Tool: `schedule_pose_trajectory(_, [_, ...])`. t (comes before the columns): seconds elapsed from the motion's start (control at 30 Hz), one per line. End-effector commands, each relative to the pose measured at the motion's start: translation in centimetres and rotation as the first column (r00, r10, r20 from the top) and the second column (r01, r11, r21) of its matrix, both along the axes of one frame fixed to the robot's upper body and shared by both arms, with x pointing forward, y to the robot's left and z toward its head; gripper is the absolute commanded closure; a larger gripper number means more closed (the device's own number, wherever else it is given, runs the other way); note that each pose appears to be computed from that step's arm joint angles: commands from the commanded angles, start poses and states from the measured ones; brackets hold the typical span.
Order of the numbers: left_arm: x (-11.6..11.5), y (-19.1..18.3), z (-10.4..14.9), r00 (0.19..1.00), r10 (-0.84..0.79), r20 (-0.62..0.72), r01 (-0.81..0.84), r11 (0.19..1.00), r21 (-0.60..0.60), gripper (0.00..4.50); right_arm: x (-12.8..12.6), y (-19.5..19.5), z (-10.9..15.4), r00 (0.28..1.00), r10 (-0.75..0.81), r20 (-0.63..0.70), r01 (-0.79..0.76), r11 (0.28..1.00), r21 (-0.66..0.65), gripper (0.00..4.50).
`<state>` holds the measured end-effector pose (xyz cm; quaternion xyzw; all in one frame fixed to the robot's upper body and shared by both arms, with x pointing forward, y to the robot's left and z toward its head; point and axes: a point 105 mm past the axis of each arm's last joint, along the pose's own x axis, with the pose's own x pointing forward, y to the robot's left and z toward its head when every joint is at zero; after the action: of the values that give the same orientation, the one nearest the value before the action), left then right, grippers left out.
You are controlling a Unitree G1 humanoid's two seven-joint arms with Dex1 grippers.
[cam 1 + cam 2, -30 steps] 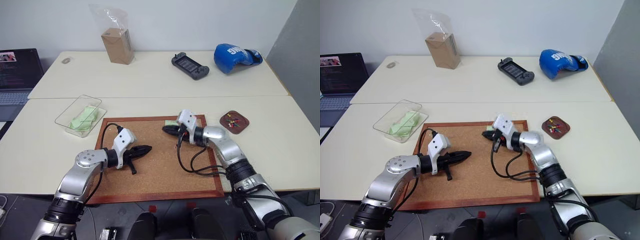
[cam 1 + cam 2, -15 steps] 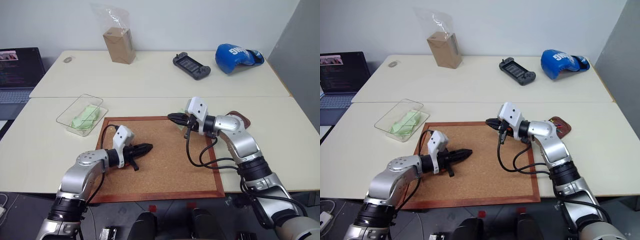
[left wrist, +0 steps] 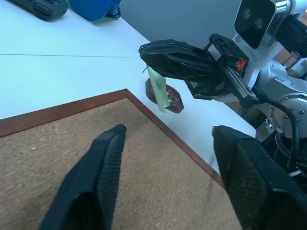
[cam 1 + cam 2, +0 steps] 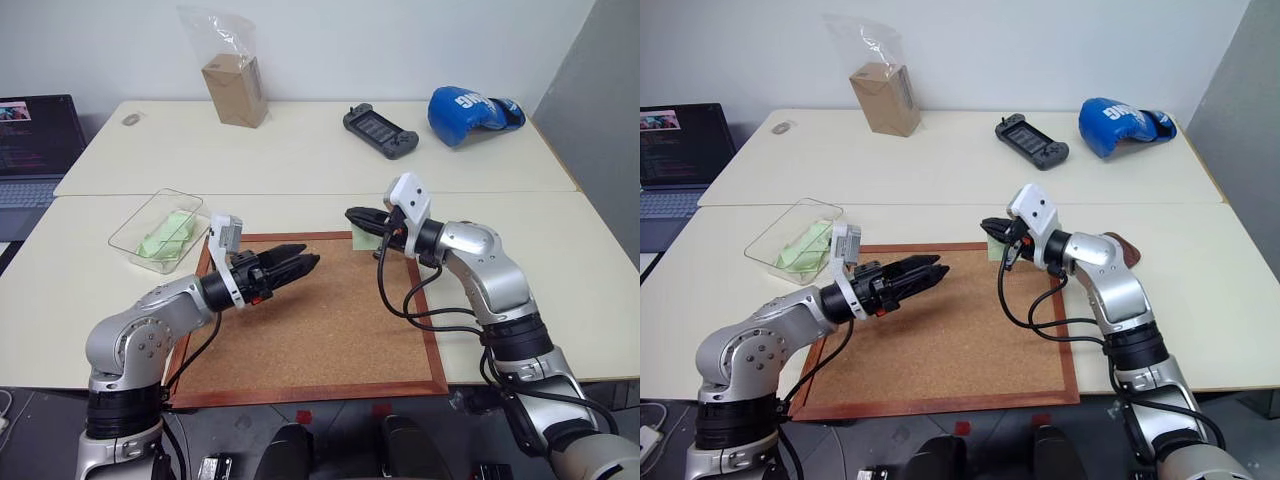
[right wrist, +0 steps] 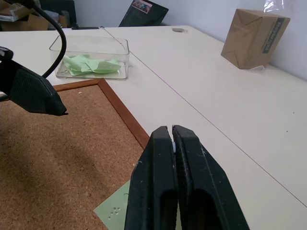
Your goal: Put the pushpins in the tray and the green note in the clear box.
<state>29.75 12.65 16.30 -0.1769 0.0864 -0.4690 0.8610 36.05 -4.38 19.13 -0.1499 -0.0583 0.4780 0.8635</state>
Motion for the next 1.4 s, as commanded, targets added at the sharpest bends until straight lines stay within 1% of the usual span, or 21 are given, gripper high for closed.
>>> schedule_pose_trajectory(0.03, [0.0,-2.2,1.2,0.997,-0.037,0.065,0.038,0.999,-0.005,1.06,-0.8,0.6,2.5,0.997,0.02,0.068,-0.023,0.999,0.041,4.5])
schedule_pose_trajectory(0.3, [0.9,-4.0,0.3,0.996,-0.053,0.076,0.053,0.999,0.001,1.06,-2.2,1.9,2.8,0.997,0.046,0.064,-0.05,0.997,0.058,4.5])
schedule_pose_trajectory(0.47, [1.7,-4.3,0.3,0.995,-0.045,0.088,0.046,0.999,-0.009,1.06,-2.9,2.4,2.7,0.997,0.055,0.059,-0.058,0.996,0.062,4.5])
schedule_pose_trajectory(0.57, [2.6,-4.4,0.4,0.995,-0.008,0.1,0.01,1.0,-0.015,1.06,-3.2,2.7,2.7,0.997,0.057,0.054,-0.06,0.996,0.069,4.5])
schedule_pose_trajectory(0.67, [2.7,-4.7,0.5,0.995,-0.018,0.103,0.022,0.999,-0.039,1.06,-3.5,2.7,2.7,0.997,0.056,0.05,-0.059,0.996,0.073,4.5])
schedule_pose_trajectory(0.73, [2.5,-4.9,0.5,0.994,-0.028,0.104,0.032,0.999,-0.044,1.41,-3.5,2.7,2.7,0.997,0.052,0.049,-0.055,0.996,0.073,4.5])
schedule_pose_trajectory(0.77, [2.4,-4.9,0.5,0.994,-0.031,0.103,0.036,0.998,-0.046,1.48,-3.5,2.6,2.7,0.998,0.05,0.049,-0.053,0.996,0.073,4.5])
schedule_pose_trajectory(0.8, [2.3,-4.9,0.4,0.994,-0.038,0.103,0.043,0.998,-0.048,1.77,-3.5,2.6,2.7,0.998,0.046,0.049,-0.05,0.996,0.072,4.5])
schedule_pose_trajectory(0.83, [2.3,-4.9,0.5,0.994,-0.041,0.101,0.046,0.997,-0.054,1.91,-3.4,2.5,2.7,0.998,0.043,0.049,-0.047,0.996,0.073,4.5])
schedule_pose_trajectory(0.87, [2.2,-4.8,0.5,0.994,-0.045,0.1,0.051,0.997,-0.058,2.24,-3.4,2.5,2.7,0.998,0.042,0.049,-0.045,0.996,0.073,4.5])
schedule_pose_trajectory(0.9, [2.2,-4.8,0.5,0.994,-0.047,0.101,0.053,0.997,-0.06,2.31,-3.4,2.5,2.8,0.998,0.041,0.049,-0.045,0.996,0.073,4.5])
schedule_pose_trajectory(0.93, [2.2,-4.8,0.5,0.994,-0.047,0.1,0.053,0.997,-0.061,2.6,-3.4,2.5,2.8,0.998,0.041,0.049,-0.045,0.996,0.074,4.5])
schedule_pose_trajectory(0.97, [2.2,-4.8,0.5,0.994,-0.048,0.1,0.054,0.997,-0.061,2.74,-3.4,2.5,2.8,0.998,0.041,0.049,-0.045,0.996,0.075,4.5])
schedule_pose_trajectory(1.0, [2.2,-4.8,0.5,0.994,-0.048,0.1,0.054,0.997,-0.06,3.03,-3.4,2.5,2.7,0.998,0.043,0.048,-0.046,0.996,0.074,4.5])
schedule_pose_trajectory(1.03, [2.2,-4.8,0.5,0.994,-0.047,0.1,0.053,0.997,-0.059,3.16,-3.4,2.6,2.7,0.998,0.044,0.046,-0.047,0.996,0.073,4.5])
schedule_pose_trajectory(1.13, [2.2,-4.7,0.4,0.994,-0.043,0.098,0.049,0.997,-0.059,3.79,-3.3,2.6,2.6,0.998,0.044,0.044,-0.047,0.996,0.072,4.5])
schedule_pose_trajectory(1.17, [2.2,-4.7,0.3,0.994,-0.041,0.096,0.047,0.997,-0.059,3.9,-3.3,2.6,2.6,0.998,0.043,0.044,-0.046,0.996,0.073,4.5])
schedule_pose_trajectory(1.2, [2.3,-4.6,0.3,0.995,-0.038,0.094,0.044,0.997,-0.059,4.21,-3.3,2.6,2.6,0.998,0.045,0.044,-0.048,0.996,0.072,4.5])
schedule_pose_trajectory(1.23, [2.3,-4.5,0.2,0.995,-0.033,0.091,0.038,0.998,-0.057,4.4,-3.4,2.6,2.6,0.998,0.047,0.043,-0.05,0.996,0.072,4.5])
schedule_pose_trajectory(1.27, [2.4,-4.4,0.2,0.996,-0.024,0.088,0.029,0.998,-0.059,4.49,-3.4,2.6,2.6,0.998,0.048,0.041,-0.051,0.996,0.073,4.5])
schedule_pose_trajectory(1.4, [2.6,-4.3,0.0,0.998,-0.008,0.062,0.013,0.997,-0.073,4.49,-3.6,2.7,2.5,0.998,0.058,0.033,-0.06,0.995,0.08,4.5])
